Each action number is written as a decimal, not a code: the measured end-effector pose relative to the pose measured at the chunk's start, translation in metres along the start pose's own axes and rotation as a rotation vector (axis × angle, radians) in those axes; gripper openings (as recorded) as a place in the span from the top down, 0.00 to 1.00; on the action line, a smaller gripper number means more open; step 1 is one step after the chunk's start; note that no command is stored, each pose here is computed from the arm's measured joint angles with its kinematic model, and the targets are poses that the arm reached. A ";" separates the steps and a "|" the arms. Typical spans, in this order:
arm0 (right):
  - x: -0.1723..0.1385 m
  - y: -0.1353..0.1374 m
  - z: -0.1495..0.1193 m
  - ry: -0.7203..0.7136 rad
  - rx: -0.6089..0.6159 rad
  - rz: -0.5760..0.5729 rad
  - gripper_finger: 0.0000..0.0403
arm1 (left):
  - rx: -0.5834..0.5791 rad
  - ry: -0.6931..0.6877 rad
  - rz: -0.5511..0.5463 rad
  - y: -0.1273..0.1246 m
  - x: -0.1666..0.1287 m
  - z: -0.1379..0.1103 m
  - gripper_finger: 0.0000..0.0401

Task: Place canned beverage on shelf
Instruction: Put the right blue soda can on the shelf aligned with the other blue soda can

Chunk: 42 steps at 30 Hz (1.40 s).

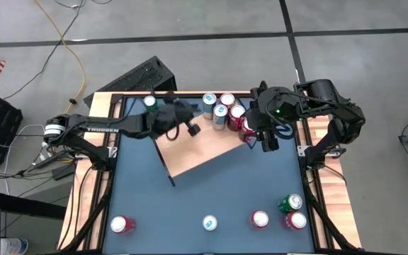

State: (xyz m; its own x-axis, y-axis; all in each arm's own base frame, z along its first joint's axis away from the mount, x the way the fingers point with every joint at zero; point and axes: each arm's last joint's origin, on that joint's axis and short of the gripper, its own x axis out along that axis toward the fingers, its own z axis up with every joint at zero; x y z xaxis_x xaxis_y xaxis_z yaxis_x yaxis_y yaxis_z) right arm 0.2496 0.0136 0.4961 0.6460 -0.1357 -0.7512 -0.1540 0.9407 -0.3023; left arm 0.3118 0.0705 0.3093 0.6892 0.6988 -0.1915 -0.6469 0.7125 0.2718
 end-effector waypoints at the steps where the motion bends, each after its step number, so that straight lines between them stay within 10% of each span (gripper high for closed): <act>1: 0.000 0.000 0.000 0.000 0.007 0.000 0.36 | -0.017 0.001 0.004 0.006 0.005 -0.004 1.00; 42: 0.000 0.000 0.001 -0.011 0.027 0.000 0.36 | -0.284 -0.196 -0.059 0.002 0.018 -0.033 1.00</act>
State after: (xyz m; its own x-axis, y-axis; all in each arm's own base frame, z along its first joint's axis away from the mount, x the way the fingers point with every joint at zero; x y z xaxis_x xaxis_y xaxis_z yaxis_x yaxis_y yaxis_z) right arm 0.2505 0.0143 0.4967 0.6542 -0.1324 -0.7446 -0.1337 0.9488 -0.2863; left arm 0.3120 0.0862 0.2751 0.7595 0.6504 -0.0069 -0.6505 0.7594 -0.0130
